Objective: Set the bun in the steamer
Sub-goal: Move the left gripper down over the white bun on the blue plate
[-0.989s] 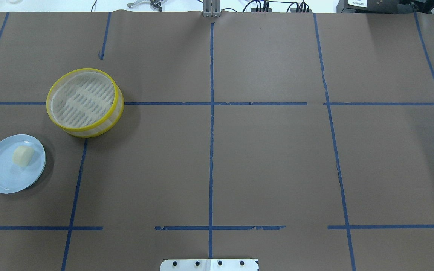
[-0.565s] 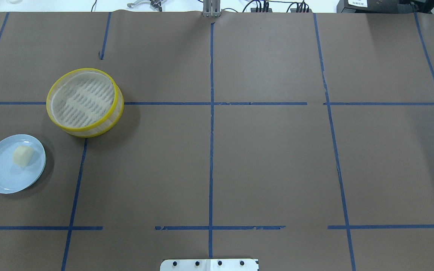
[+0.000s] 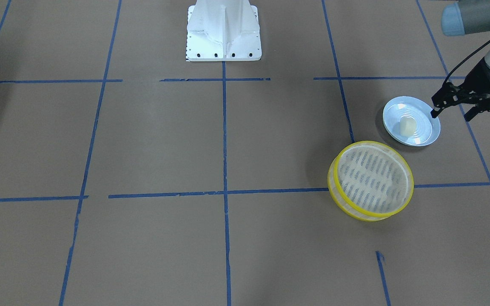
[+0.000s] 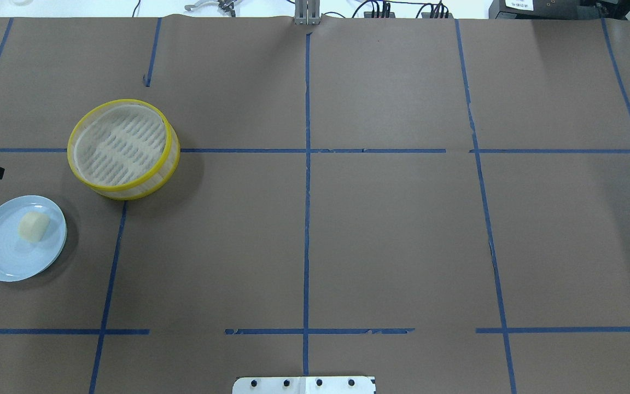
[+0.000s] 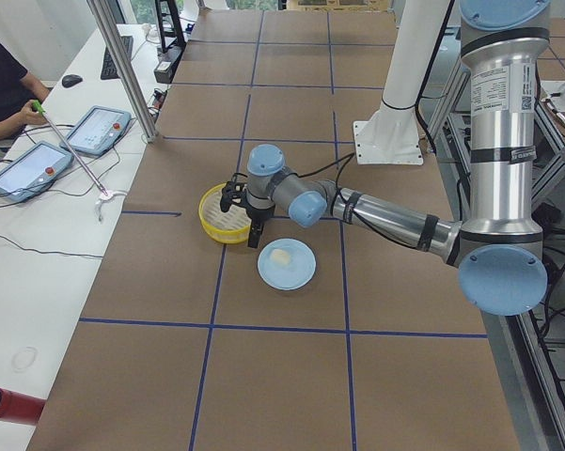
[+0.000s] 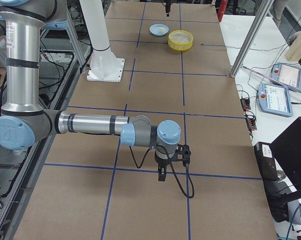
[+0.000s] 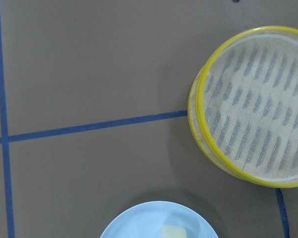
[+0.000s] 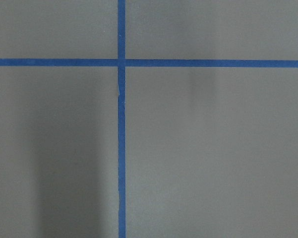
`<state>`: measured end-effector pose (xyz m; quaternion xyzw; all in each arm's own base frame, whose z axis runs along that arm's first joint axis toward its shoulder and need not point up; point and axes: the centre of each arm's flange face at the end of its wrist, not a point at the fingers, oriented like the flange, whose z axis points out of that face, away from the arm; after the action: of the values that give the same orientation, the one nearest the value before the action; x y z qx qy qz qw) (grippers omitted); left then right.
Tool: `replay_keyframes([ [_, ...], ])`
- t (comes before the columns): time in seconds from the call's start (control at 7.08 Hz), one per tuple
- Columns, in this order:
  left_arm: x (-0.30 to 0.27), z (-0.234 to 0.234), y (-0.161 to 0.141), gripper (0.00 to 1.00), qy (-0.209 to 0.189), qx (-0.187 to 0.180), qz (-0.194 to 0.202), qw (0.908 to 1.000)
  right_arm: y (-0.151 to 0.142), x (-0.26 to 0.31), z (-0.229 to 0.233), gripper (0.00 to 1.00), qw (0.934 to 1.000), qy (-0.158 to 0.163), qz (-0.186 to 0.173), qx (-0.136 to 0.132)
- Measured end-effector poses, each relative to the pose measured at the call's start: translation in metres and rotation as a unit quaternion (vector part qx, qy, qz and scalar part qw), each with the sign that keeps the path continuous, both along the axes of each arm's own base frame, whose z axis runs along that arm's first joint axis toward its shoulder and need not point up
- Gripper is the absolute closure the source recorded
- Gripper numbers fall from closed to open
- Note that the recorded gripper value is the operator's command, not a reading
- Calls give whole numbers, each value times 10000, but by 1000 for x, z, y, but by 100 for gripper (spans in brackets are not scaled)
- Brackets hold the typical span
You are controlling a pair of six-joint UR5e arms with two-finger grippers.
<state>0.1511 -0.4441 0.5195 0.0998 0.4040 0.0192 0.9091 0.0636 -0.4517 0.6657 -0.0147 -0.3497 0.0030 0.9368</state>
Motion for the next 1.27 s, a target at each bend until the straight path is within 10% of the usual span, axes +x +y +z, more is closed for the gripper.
replay_keyframes([
  [1.27, 85, 57, 25, 0, -134, -169, 234, 9995, 0, 0, 0, 0, 10000, 0, -3, 0],
])
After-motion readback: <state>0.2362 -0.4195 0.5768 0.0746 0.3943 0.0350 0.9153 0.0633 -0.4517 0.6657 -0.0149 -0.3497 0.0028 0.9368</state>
